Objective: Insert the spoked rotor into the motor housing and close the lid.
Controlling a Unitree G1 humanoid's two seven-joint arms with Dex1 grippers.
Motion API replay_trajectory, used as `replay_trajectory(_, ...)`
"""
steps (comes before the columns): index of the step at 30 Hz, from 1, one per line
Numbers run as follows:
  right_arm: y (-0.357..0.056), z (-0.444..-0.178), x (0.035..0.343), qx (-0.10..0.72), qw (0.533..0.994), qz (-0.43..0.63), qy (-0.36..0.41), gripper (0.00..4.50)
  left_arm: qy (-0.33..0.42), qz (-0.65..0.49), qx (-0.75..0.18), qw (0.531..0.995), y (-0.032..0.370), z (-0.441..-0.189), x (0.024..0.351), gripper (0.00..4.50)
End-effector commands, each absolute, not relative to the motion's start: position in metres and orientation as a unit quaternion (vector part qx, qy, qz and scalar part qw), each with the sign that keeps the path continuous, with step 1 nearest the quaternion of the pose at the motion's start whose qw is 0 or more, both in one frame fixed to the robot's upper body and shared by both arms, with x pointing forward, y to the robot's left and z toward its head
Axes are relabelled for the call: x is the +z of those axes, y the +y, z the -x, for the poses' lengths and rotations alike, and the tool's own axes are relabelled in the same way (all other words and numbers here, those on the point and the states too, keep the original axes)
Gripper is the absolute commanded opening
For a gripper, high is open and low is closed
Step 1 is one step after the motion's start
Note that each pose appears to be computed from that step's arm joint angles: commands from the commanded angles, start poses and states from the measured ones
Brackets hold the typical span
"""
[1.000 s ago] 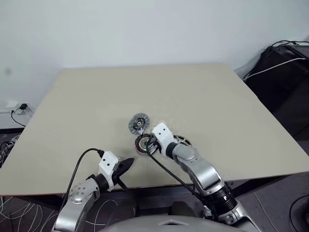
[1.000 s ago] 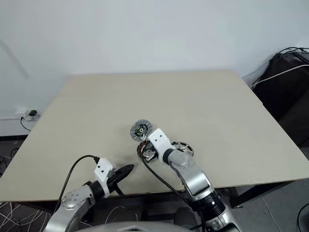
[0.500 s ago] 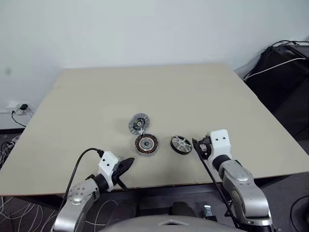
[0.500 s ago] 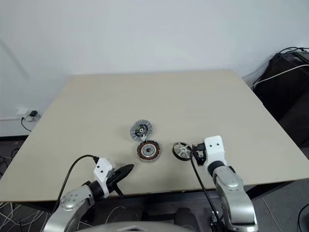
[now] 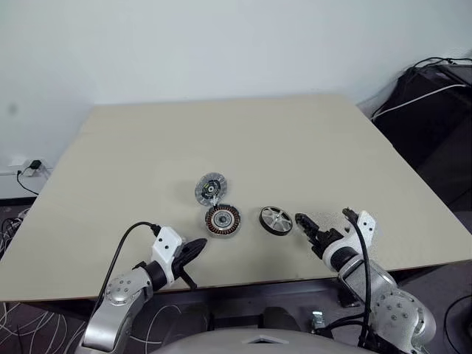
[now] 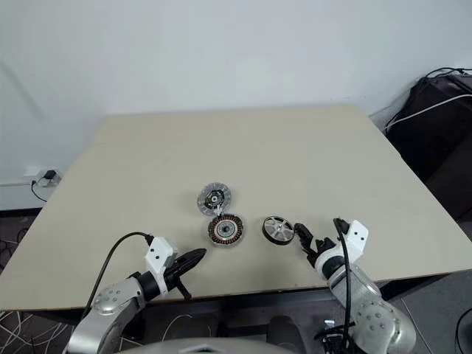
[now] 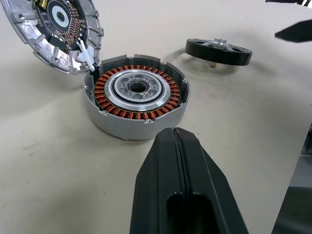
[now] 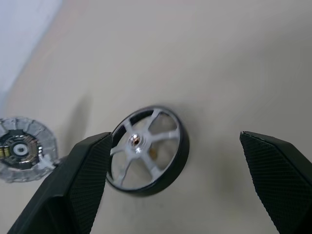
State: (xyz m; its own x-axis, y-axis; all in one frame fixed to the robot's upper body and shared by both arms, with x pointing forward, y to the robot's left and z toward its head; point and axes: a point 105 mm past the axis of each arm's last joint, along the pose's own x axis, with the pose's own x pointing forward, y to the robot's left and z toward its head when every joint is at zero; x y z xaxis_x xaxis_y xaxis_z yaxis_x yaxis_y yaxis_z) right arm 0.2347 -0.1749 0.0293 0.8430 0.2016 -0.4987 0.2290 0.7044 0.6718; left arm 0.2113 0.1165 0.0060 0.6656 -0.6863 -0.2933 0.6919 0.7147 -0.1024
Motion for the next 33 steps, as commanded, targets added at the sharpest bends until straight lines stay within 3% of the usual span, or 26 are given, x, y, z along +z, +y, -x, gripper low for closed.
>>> replay_trajectory(1,-0.137,-0.242,0.036,0.035,0.841,-0.463,0.279,4.48,0.138,-0.011,-0.378,0.915,0.116,-0.214,0.016,0.00)
replay_trajectory(13,-0.114,-0.248,0.019,0.056,0.790,-0.517,0.325,4.48,0.140,-0.010,-0.369,0.919,0.118,-0.210,0.015,0.00)
replay_trajectory(23,-0.127,-0.262,0.017,0.012,0.758,-0.593,0.272,4.48,0.141,-0.014,-0.362,0.921,0.124,-0.210,0.015,0.00)
replay_trajectory(26,-0.128,-0.263,0.016,0.006,0.755,-0.599,0.266,3.87,0.141,-0.016,-0.363,0.921,0.124,-0.211,0.014,0.00)
replay_trajectory(33,-0.129,-0.261,0.015,0.002,0.755,-0.599,0.266,1.58,0.143,-0.018,-0.362,0.921,0.126,-0.212,0.013,0.00)
